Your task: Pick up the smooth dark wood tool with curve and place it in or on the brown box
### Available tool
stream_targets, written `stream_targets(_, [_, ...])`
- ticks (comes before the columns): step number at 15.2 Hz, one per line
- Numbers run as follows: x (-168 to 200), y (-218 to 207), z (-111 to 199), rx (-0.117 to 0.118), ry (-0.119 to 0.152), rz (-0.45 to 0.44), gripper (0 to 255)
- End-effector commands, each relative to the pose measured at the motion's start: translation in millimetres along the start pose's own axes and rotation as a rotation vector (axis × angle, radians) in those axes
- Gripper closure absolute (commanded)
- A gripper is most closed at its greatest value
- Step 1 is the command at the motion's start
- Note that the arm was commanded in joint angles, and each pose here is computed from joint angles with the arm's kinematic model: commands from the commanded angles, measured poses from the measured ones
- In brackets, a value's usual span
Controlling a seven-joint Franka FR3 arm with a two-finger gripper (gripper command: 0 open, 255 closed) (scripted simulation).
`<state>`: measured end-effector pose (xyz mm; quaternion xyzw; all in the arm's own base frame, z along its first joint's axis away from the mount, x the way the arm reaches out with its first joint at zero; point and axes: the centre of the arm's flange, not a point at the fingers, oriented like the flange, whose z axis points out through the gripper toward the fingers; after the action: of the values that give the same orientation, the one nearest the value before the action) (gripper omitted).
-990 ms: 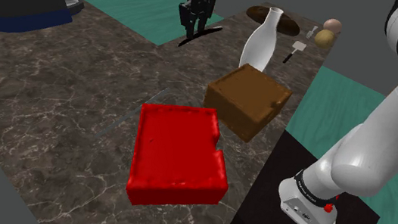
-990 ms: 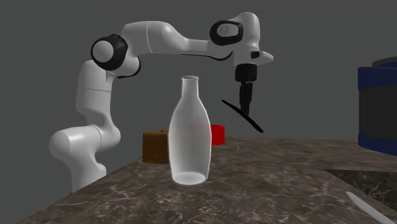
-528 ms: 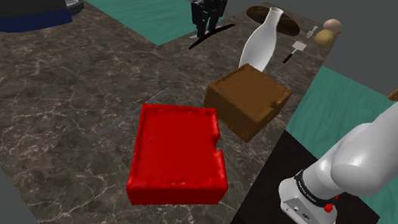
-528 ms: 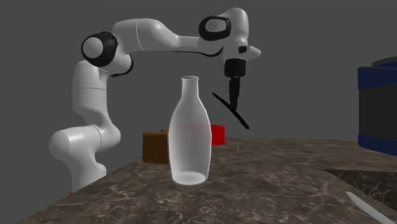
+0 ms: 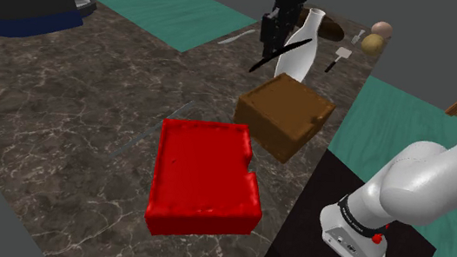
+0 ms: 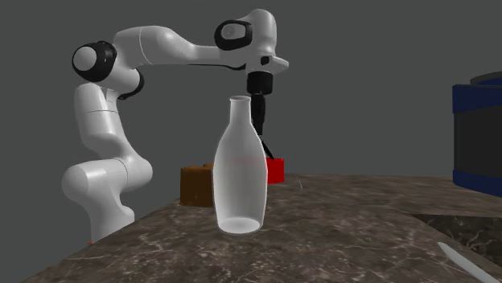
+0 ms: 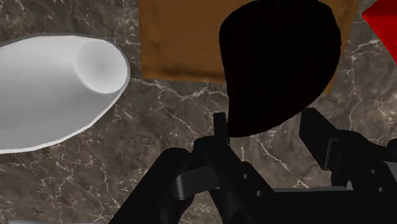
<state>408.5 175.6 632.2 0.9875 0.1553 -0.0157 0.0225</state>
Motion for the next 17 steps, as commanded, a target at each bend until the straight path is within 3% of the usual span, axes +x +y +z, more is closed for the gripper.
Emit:
stream_targets(1, [-26, 0, 1, 0.000, 0.000, 0.000, 255])
stream_targets(6, [-89, -1, -1, 0.000, 0.000, 0.000, 255])
stream_targets(17, [-87, -3, 57, 0.000, 0.000, 0.000, 255])
